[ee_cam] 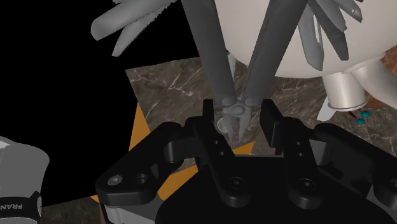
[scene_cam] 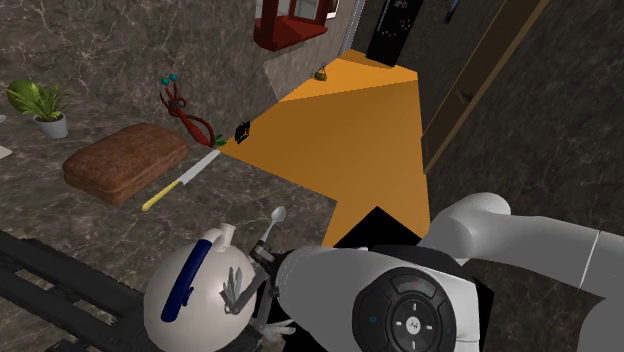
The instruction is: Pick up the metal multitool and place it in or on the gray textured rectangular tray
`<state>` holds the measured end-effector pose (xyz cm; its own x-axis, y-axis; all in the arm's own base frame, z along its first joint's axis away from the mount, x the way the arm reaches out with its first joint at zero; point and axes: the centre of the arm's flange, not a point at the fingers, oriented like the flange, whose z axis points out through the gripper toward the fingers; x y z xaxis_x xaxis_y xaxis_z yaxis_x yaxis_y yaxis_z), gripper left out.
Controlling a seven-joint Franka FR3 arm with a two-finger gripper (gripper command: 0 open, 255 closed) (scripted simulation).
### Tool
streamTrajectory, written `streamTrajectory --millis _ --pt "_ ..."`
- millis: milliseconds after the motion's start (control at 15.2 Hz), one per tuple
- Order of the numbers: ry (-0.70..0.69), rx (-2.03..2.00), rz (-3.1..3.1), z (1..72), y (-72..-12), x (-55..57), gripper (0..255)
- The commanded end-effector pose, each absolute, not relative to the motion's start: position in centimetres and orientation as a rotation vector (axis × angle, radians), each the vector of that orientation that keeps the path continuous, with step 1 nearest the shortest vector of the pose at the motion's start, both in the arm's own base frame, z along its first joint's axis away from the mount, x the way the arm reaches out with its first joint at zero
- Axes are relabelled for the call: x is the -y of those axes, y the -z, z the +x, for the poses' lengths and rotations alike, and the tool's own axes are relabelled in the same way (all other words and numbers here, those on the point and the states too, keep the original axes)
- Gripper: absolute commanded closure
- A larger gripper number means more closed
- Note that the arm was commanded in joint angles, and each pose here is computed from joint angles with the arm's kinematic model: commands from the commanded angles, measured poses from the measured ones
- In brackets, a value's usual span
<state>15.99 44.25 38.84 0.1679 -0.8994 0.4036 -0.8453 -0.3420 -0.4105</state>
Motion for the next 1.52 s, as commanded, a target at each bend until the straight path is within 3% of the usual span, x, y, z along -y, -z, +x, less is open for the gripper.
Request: streamTrajectory --millis 0,528,594,1452 --pt "0.912 -1.746 -2.330 15.9 -37.8 -44.3 255" --pt "0.912 -1.746 -2.330 15.9 -37.8 -44.3 255" --pt "0.912 -1.746 -2.330 15.9 -37.8 -44.3 0" --pt "0.912 -1.746 -2.330 13.4 -41.9 -45.6 0"
